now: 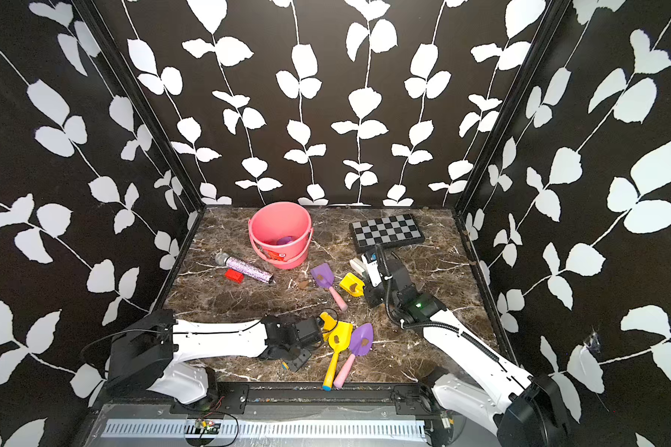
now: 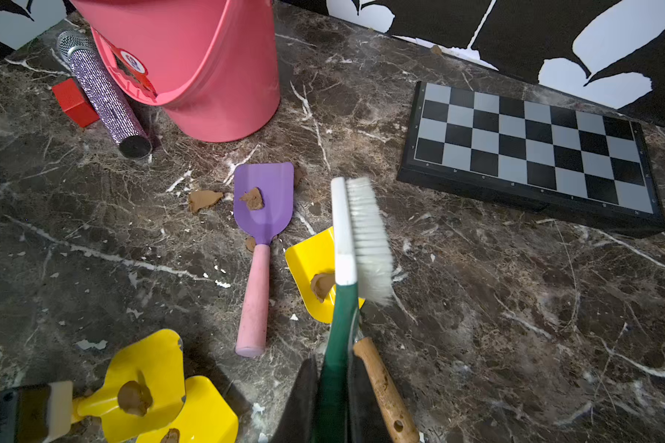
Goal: Brush the soil off the hand trowel and place it into the bucket
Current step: Pick up the hand trowel from the center of the board.
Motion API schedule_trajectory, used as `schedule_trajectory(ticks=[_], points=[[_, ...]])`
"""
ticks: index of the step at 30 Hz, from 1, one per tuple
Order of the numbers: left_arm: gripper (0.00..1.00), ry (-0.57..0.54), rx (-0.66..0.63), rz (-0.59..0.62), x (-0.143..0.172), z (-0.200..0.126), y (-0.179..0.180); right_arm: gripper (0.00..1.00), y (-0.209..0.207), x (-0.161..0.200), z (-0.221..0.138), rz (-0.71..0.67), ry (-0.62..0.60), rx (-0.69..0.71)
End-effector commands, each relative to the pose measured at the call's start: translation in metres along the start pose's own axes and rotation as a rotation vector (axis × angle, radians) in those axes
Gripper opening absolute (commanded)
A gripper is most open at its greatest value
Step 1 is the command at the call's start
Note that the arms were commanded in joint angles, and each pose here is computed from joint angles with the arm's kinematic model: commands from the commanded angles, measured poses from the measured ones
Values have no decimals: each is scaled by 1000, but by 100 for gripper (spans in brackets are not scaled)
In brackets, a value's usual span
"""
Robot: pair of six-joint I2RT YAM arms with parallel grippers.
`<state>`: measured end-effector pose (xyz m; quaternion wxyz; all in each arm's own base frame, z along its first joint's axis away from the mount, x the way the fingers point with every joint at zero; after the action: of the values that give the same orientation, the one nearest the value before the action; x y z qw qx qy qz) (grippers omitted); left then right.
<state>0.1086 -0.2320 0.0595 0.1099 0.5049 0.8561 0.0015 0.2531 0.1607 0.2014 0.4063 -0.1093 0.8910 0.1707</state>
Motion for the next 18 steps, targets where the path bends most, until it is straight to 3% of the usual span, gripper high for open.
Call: schedule_trajectory(ticks=[1,7,13,18], points=[[18,-13,-41,-8,5,-9,21,0,0,-7,0,9,-26,7],[17,-71,-30,0,-16,-12,41,0,-1,-6,0,12,-23,9],[19,24,-46,50,-18,0,49,0,-2,-7,-4,6,-23,22],[24,35,-22,47,-19,7,47,0,-2,-9,-5,9,-26,22]])
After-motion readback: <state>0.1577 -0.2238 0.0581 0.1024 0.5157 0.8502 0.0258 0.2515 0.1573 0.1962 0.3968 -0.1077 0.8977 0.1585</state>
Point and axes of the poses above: each gripper's point midway between its finger pads, its own z axis out along the fingers, its own y axis along the line the jaws close on, x = y × z, the point moved 4 cm from there along -z, back along the fingers, and after that the axes turned 15 degrees about z, right-handed, at the moved point
